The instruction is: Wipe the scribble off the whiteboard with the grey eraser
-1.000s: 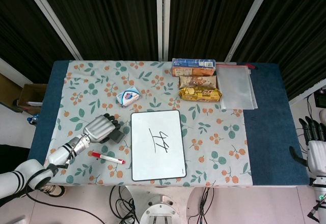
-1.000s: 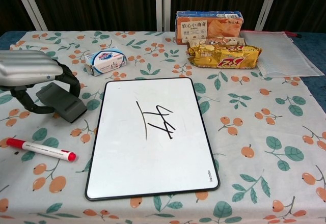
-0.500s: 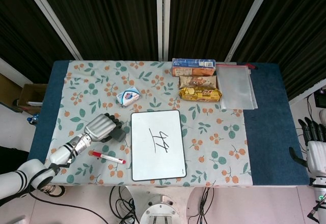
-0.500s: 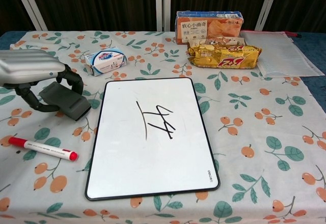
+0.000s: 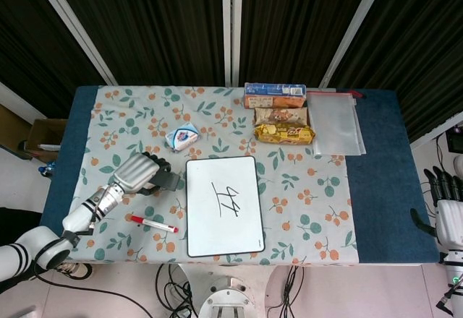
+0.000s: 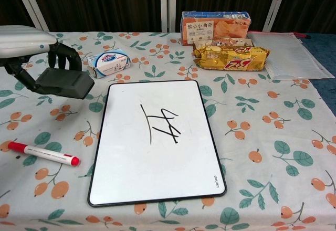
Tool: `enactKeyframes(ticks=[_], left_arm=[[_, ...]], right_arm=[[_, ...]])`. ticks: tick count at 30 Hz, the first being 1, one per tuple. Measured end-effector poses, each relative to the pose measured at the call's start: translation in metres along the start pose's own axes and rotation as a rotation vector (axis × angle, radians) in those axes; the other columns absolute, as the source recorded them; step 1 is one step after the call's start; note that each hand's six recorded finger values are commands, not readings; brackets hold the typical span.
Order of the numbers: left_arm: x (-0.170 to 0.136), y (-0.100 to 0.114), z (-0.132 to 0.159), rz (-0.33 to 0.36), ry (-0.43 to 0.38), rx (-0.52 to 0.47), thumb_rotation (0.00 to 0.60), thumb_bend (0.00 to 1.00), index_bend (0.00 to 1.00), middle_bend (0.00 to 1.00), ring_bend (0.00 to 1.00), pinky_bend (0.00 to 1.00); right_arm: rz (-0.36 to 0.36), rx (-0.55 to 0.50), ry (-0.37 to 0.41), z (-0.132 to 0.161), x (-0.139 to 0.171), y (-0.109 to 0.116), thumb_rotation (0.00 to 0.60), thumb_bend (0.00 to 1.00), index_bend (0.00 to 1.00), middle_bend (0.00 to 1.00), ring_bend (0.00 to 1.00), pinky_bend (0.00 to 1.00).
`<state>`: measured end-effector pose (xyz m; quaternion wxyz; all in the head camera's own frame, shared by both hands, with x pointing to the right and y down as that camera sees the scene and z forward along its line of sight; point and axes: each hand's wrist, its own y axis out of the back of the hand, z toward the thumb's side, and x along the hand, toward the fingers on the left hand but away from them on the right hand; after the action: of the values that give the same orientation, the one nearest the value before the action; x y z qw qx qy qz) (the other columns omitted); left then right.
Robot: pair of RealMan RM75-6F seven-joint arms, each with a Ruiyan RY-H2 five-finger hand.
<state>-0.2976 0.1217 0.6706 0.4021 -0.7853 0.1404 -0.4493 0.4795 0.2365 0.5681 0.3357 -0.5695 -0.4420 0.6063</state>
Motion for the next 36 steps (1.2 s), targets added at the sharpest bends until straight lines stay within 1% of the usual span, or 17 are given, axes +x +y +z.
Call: enactKeyframes(ticks=[3, 5, 8, 10, 15, 19, 22, 26, 29, 31, 36], left_arm=[[-0.002, 0.0, 0.008, -0.027, -0.009, -0.005, 0.6, 0.44, 0.65, 0.61, 0.49, 0.55], [-0.002, -0.001, 0.017, -0.05, -0.015, -0.016, 0.6, 0.44, 0.66, 0.62, 0.5, 0.56], [0.0, 0.0, 0.029, -0.067, -0.022, -0.029, 0.6, 0.43, 0.66, 0.62, 0.5, 0.56], [0.002, 0.002, 0.038, -0.069, -0.029, -0.033, 0.6, 0.43, 0.66, 0.62, 0.5, 0.56], [0.008, 0.004, 0.076, -0.069, -0.076, -0.085, 0.6, 0.45, 0.66, 0.62, 0.5, 0.56], [0.013, 0.003, 0.095, -0.059, -0.094, -0.078, 0.6, 0.45, 0.65, 0.61, 0.49, 0.55], [0.019, -0.003, 0.114, -0.06, -0.102, -0.076, 0.6, 0.45, 0.65, 0.61, 0.49, 0.54], [0.027, -0.015, 0.143, -0.066, -0.118, -0.077, 0.6, 0.45, 0.65, 0.61, 0.49, 0.54], [0.032, -0.024, 0.16, -0.077, -0.12, -0.085, 0.6, 0.45, 0.65, 0.61, 0.49, 0.54], [0.035, -0.028, 0.165, -0.082, -0.118, -0.088, 0.6, 0.45, 0.65, 0.61, 0.49, 0.54], [0.041, -0.037, 0.168, -0.101, -0.102, -0.044, 0.6, 0.45, 0.66, 0.61, 0.49, 0.54]], right_arm=[[0.0, -0.007, 0.001, 0.0, -0.001, -0.001, 0.6, 0.23, 0.0, 0.0, 0.0, 0.0], [-0.002, -0.01, 0.004, 0.001, 0.0, -0.001, 0.6, 0.23, 0.0, 0.0, 0.0, 0.0], [-0.012, -0.01, 0.008, 0.001, 0.002, 0.002, 0.6, 0.23, 0.0, 0.0, 0.0, 0.0], [-0.025, -0.011, 0.006, -0.001, 0.004, 0.006, 0.6, 0.23, 0.0, 0.0, 0.0, 0.0], [-0.062, -0.021, -0.009, -0.007, 0.011, 0.019, 0.6, 0.23, 0.0, 0.0, 0.0, 0.0], [-0.076, -0.031, -0.01, -0.009, 0.015, 0.023, 0.6, 0.24, 0.0, 0.0, 0.0, 0.0], [-0.077, -0.034, -0.01, -0.011, 0.016, 0.024, 0.6, 0.24, 0.0, 0.0, 0.0, 0.0], [-0.082, -0.036, -0.009, -0.012, 0.016, 0.026, 0.6, 0.24, 0.0, 0.0, 0.0, 0.0], [-0.083, -0.033, 0.001, -0.014, 0.016, 0.028, 0.6, 0.25, 0.0, 0.0, 0.0, 0.0], [-0.085, -0.035, 0.0, -0.015, 0.017, 0.029, 0.6, 0.25, 0.0, 0.0, 0.0, 0.0], [-0.093, -0.037, -0.009, -0.02, 0.016, 0.032, 0.6, 0.25, 0.0, 0.0, 0.0, 0.0]])
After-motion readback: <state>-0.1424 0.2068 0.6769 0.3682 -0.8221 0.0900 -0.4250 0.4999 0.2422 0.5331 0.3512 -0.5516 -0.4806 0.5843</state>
